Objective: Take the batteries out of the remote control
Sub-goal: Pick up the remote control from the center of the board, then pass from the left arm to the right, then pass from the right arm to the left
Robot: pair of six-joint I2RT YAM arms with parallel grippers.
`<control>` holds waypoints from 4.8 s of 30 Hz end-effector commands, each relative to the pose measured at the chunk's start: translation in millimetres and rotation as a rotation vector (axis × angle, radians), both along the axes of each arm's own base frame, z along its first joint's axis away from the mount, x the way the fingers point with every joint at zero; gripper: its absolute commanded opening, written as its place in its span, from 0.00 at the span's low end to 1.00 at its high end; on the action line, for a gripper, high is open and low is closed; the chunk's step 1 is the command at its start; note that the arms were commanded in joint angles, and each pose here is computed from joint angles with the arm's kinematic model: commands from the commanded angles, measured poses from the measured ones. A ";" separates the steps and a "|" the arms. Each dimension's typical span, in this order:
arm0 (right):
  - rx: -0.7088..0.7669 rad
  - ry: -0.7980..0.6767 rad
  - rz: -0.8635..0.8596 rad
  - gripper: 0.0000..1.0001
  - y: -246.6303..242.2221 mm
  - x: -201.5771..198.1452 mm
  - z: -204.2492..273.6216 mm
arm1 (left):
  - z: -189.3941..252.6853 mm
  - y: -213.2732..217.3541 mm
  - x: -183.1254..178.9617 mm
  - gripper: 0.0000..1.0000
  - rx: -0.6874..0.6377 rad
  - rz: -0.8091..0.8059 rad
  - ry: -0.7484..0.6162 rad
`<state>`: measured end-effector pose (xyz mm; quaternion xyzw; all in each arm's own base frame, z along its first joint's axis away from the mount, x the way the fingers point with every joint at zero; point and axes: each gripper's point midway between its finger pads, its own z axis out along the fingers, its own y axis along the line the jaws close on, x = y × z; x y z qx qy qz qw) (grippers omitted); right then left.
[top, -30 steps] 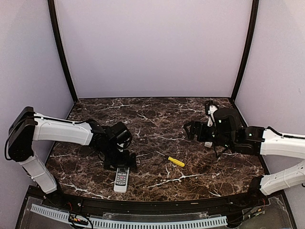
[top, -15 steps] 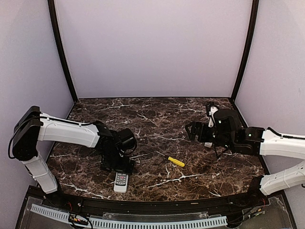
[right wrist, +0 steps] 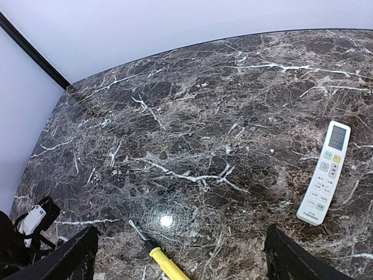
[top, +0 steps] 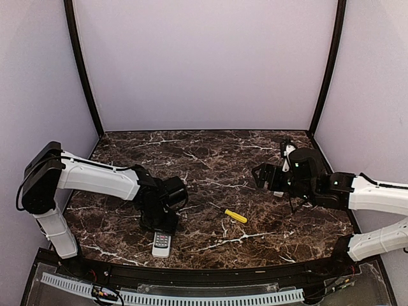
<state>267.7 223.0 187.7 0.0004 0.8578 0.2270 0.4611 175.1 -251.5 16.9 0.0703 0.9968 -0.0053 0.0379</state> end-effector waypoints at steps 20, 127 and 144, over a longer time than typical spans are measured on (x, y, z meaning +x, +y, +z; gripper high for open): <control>0.070 -0.048 0.024 0.97 6.3 2.4 21.4 | 26.9 -15.1 1.6 0.42 -0.130 0.099 -0.044; -0.647 -0.696 0.723 0.00 222.7 -27.2 82.6 | 259.6 -5.9 88.6 0.99 -0.978 0.425 -0.210; -0.933 -0.937 0.621 0.00 239.7 -43.1 88.6 | 239.8 -16.4 70.3 0.52 -1.011 0.449 -0.018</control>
